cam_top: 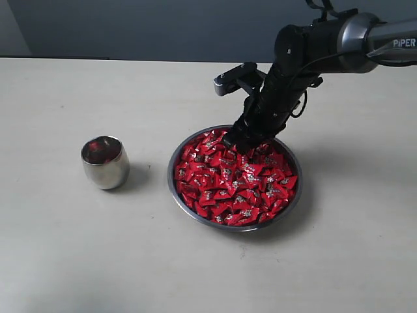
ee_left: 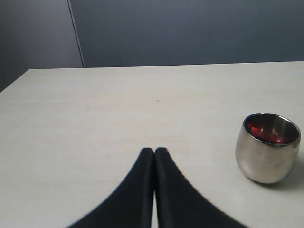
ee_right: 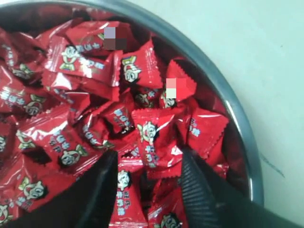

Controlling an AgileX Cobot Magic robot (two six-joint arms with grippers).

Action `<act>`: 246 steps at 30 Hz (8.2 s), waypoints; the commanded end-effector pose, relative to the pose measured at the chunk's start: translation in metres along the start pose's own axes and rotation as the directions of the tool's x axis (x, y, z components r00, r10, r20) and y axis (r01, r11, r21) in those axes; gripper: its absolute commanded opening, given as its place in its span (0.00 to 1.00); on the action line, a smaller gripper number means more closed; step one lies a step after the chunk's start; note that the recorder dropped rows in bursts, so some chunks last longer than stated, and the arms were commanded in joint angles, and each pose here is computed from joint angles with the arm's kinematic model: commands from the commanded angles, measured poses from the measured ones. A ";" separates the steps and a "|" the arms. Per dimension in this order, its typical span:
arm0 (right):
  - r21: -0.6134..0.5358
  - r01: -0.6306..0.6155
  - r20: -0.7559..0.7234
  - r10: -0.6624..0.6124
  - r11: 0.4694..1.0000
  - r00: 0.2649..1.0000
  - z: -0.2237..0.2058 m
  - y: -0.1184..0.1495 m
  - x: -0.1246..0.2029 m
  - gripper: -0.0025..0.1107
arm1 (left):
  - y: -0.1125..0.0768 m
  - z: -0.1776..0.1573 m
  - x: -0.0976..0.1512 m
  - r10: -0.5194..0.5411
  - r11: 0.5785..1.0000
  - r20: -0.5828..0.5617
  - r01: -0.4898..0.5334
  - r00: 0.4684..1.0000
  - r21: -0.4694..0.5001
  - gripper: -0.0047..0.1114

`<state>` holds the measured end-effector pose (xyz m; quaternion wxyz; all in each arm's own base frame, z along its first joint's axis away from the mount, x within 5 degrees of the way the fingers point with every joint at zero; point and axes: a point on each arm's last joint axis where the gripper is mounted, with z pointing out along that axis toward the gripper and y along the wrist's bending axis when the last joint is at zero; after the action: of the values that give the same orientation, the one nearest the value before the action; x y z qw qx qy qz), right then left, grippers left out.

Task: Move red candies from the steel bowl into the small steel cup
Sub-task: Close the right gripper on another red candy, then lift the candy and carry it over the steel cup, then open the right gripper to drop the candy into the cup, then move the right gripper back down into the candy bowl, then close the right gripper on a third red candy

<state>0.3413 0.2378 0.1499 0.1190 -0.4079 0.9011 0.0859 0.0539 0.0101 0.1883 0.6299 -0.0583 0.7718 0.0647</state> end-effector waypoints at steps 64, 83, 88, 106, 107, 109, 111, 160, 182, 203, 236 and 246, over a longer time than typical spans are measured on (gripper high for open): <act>0.019 0.002 0.043 -0.003 1.000 0.999 -0.007 -0.001 -0.005 0.01 | 0.000 0.000 0.001 -0.002 1.000 0.002 0.002 1.000 -0.001 0.04; -0.184 0.066 0.423 0.018 0.981 0.906 -0.080 0.024 -0.066 0.01 | 0.000 0.000 0.001 -0.002 1.000 0.002 0.002 1.000 -0.001 0.04; -0.211 0.168 0.438 -0.060 0.963 0.897 -0.079 0.051 -0.091 0.01 | 0.000 0.000 0.001 -0.002 1.000 0.002 0.002 1.000 -0.001 0.04; -0.282 0.398 0.317 -0.307 0.873 0.897 -0.016 0.147 -0.122 0.01 | 0.000 0.000 0.001 -0.002 1.000 0.002 0.002 1.000 -0.001 0.04; -0.289 0.402 0.308 -0.313 0.869 0.898 -0.013 0.150 -0.121 0.01 | 0.000 0.000 0.001 -0.002 1.000 0.002 0.002 1.000 -0.001 0.04; -0.293 0.409 0.296 -0.325 0.864 0.898 -0.010 0.154 -0.120 0.01 | 0.000 0.000 0.001 -0.002 1.000 0.002 0.002 1.000 -0.001 0.04; -0.293 0.411 0.293 -0.328 0.864 0.898 -0.009 0.155 -0.119 0.01 | 0.000 0.000 0.001 -0.002 1.000 0.002 0.002 1.000 -0.001 0.04; 0.066 0.287 0.384 -0.290 0.956 0.877 -0.084 0.127 -0.133 0.01 | 0.000 0.000 0.001 -0.002 1.000 0.002 0.002 1.000 -0.001 0.04; 0.092 0.007 0.557 -0.057 0.996 0.828 -0.117 0.047 -0.069 0.01 | 0.000 0.000 0.001 -0.002 1.000 0.002 0.002 1.000 -0.001 0.04; -0.116 -0.182 0.182 0.201 0.976 0.962 -0.057 0.014 0.023 0.01 | 0.000 0.000 0.001 -0.002 1.000 0.002 0.002 1.000 -0.001 0.04; -0.065 -0.078 -0.048 0.075 0.995 0.996 -0.021 0.055 -0.002 0.01 | 0.000 0.000 0.001 -0.002 1.000 0.002 0.002 1.000 -0.001 0.04; -0.090 -0.104 -0.065 0.098 0.990 0.993 -0.021 0.058 -0.001 0.38 | 0.000 0.000 0.001 -0.002 1.000 0.002 0.002 1.000 -0.001 0.04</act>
<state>0.2947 0.2700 0.1716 0.0664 -0.3767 0.9170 0.1131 0.0539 0.0101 0.1883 0.6299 -0.0583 0.7718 0.0647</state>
